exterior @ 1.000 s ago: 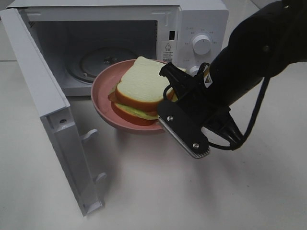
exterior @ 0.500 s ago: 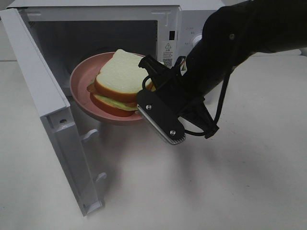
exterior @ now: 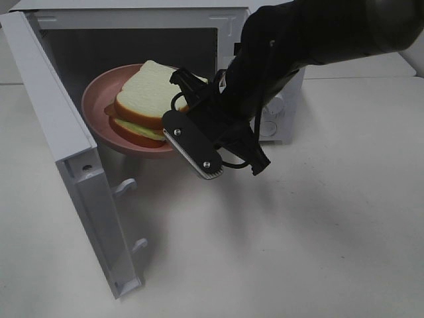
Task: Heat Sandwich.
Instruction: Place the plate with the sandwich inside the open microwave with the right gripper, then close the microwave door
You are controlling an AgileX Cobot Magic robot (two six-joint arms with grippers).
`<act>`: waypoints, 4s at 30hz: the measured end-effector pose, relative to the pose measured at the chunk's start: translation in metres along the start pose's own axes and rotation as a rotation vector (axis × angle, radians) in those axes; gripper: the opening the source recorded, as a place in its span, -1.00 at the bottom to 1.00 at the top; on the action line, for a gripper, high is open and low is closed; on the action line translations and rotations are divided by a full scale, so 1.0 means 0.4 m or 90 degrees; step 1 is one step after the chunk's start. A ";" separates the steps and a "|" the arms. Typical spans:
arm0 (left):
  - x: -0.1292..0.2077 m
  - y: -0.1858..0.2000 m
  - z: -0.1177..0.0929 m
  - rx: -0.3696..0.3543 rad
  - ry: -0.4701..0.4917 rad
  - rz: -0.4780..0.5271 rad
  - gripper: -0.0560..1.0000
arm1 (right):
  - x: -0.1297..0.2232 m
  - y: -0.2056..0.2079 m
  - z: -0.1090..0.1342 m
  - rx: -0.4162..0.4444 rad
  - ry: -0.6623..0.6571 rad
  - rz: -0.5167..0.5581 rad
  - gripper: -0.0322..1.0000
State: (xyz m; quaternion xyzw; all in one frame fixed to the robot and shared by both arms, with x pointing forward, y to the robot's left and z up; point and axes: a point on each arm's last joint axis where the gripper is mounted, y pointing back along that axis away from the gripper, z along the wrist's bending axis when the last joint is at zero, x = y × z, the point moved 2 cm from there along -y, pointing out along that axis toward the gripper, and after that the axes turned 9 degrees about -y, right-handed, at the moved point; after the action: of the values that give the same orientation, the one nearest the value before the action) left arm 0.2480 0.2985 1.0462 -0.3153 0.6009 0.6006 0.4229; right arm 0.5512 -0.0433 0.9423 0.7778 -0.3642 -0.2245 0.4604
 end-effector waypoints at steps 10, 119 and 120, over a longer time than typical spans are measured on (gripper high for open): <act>0.000 0.000 0.000 0.000 0.000 0.000 0.93 | 0.019 -0.050 -0.063 -0.018 -0.022 0.011 -0.84; 0.000 0.000 0.000 0.000 0.000 0.000 0.93 | 0.065 -0.015 -0.083 0.110 -0.290 0.049 0.55; 0.000 0.000 0.000 0.000 0.000 0.000 0.93 | 0.064 -0.006 -0.077 0.110 -0.293 0.049 0.55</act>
State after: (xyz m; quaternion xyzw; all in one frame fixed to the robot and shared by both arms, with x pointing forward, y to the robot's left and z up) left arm 0.2480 0.2985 1.0462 -0.3153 0.6009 0.6006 0.4229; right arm 0.5894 -0.0455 0.9545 0.7283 -0.5065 -0.3462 0.3051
